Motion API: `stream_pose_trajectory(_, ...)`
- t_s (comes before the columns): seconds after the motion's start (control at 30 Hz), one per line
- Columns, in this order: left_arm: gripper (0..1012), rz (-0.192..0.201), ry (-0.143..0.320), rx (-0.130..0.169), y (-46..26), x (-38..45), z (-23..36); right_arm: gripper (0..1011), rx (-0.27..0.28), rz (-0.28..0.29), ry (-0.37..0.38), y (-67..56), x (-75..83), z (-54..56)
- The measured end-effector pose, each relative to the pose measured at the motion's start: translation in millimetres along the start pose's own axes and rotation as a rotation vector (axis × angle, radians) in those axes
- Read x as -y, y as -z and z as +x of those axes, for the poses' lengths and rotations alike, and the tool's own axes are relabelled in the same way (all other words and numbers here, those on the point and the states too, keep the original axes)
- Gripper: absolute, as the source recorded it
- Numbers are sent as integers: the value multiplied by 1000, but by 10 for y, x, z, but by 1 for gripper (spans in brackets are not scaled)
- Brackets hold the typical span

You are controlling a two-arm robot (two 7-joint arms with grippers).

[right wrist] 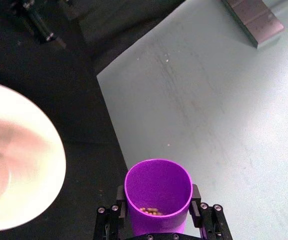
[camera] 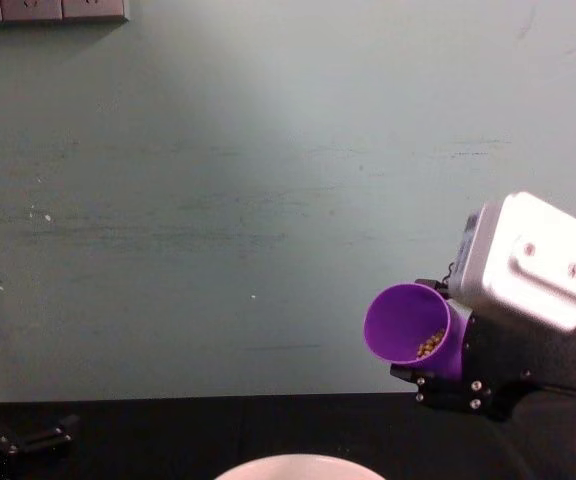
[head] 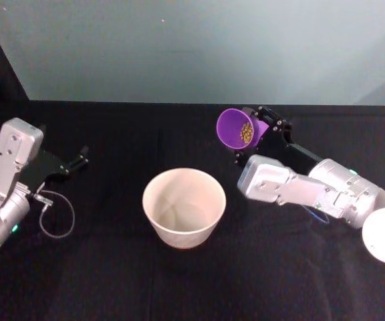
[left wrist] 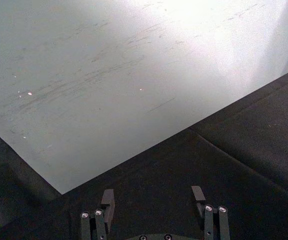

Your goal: Pick up the cup and pour the mung beans from the cup into the bowl.

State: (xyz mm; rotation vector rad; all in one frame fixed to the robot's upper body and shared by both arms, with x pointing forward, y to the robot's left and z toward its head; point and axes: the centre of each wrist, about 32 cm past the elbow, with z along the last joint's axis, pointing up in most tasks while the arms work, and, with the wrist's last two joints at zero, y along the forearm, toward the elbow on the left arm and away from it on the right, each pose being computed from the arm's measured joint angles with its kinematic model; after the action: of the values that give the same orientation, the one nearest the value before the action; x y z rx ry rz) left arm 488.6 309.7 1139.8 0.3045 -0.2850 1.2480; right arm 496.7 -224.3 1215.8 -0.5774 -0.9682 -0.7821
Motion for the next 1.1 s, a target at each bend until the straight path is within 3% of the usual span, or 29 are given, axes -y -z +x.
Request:
stream_pose_trajectory(0.33, 1000, 0, 0, 0, 0, 0, 0, 729, 150, 9, 2, -16, 2, -65)
stream_pose_trajectory(1.1, 1000, 0, 0, 0, 0, 0, 0, 729, 341, 17, -80, -47, -23, -212)
